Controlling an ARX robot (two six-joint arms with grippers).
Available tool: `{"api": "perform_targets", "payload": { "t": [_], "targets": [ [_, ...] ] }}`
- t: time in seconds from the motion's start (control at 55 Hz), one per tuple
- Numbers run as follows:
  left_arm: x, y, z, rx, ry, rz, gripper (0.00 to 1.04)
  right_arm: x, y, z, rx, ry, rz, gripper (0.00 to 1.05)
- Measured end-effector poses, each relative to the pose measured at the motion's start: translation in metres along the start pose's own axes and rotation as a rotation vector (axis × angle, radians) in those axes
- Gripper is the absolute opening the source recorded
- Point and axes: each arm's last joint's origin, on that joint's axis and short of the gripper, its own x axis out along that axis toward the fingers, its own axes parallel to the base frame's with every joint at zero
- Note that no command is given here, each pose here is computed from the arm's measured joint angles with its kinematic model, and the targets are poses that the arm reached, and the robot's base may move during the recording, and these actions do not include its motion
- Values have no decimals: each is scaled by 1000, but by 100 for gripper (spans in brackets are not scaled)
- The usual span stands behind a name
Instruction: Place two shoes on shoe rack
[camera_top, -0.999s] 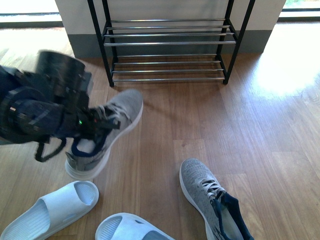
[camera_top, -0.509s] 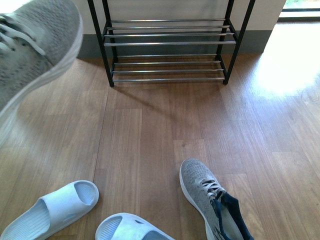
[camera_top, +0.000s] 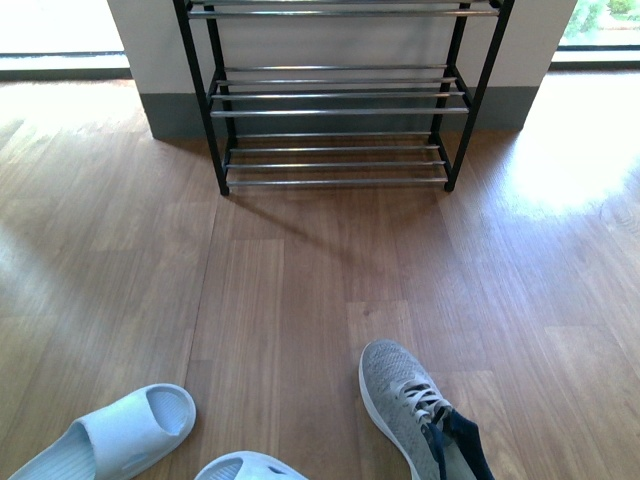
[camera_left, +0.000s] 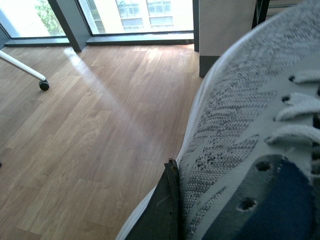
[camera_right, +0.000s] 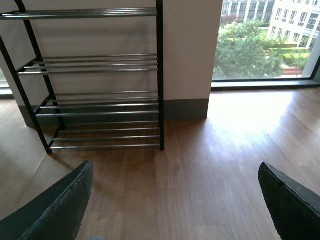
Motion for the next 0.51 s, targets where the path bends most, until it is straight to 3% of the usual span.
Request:
{"api": "perform_targets", "payload": {
  "t": [0.509],
  "targets": [
    [0,0,-1,4,4,2,2,0,0,0,0,0,1,96]
  ]
}}
